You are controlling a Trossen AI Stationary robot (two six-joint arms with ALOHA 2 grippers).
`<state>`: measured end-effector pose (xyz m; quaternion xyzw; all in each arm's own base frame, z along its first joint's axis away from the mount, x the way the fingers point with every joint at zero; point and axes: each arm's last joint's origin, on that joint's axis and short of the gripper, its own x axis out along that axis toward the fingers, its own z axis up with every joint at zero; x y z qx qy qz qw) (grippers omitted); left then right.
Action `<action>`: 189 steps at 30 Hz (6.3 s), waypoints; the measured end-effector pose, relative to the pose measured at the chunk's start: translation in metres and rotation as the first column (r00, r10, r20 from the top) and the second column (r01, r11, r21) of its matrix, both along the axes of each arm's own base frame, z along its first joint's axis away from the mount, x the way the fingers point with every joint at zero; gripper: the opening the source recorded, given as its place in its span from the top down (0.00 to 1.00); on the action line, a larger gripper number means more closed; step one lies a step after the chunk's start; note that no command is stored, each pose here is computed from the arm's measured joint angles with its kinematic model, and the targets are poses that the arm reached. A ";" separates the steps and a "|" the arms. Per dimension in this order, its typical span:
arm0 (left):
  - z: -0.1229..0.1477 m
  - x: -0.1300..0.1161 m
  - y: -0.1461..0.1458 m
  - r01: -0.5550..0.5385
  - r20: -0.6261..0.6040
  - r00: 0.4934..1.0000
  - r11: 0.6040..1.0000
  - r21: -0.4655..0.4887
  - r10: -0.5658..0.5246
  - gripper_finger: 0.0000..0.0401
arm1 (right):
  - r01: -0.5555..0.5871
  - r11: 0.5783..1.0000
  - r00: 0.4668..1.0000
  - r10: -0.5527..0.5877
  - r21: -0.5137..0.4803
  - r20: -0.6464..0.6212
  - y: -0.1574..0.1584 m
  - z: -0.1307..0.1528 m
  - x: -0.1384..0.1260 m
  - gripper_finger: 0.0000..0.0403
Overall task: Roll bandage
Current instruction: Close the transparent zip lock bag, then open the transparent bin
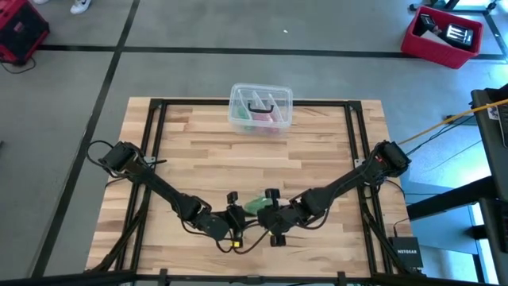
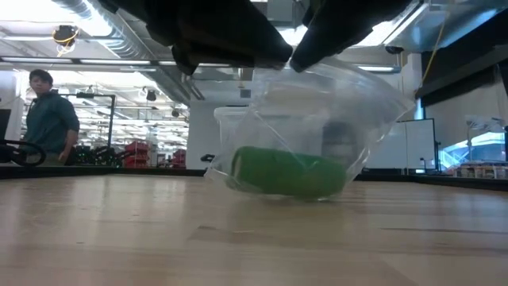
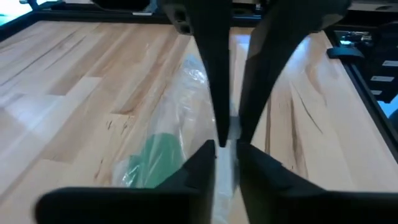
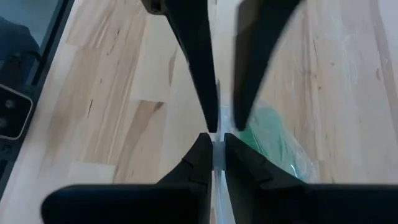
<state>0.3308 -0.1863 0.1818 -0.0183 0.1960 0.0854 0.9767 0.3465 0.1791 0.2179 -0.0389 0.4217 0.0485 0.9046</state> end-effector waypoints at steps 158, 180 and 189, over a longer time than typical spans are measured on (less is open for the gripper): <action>0.048 -0.124 0.172 -0.313 0.091 0.940 0.938 -0.151 0.328 0.55 | 0.108 0.912 0.986 -0.049 -0.395 0.158 -0.300 0.007 -0.033 0.38; 0.048 -0.124 0.168 -0.299 0.093 0.944 0.941 -0.160 0.315 0.55 | 0.117 0.900 0.985 -0.052 -0.421 0.163 -0.293 0.006 -0.030 0.38; 0.048 -0.124 0.167 -0.297 0.094 0.944 0.939 -0.174 0.316 0.55 | 0.112 0.902 0.984 -0.042 -0.416 0.173 -0.295 0.005 -0.028 0.38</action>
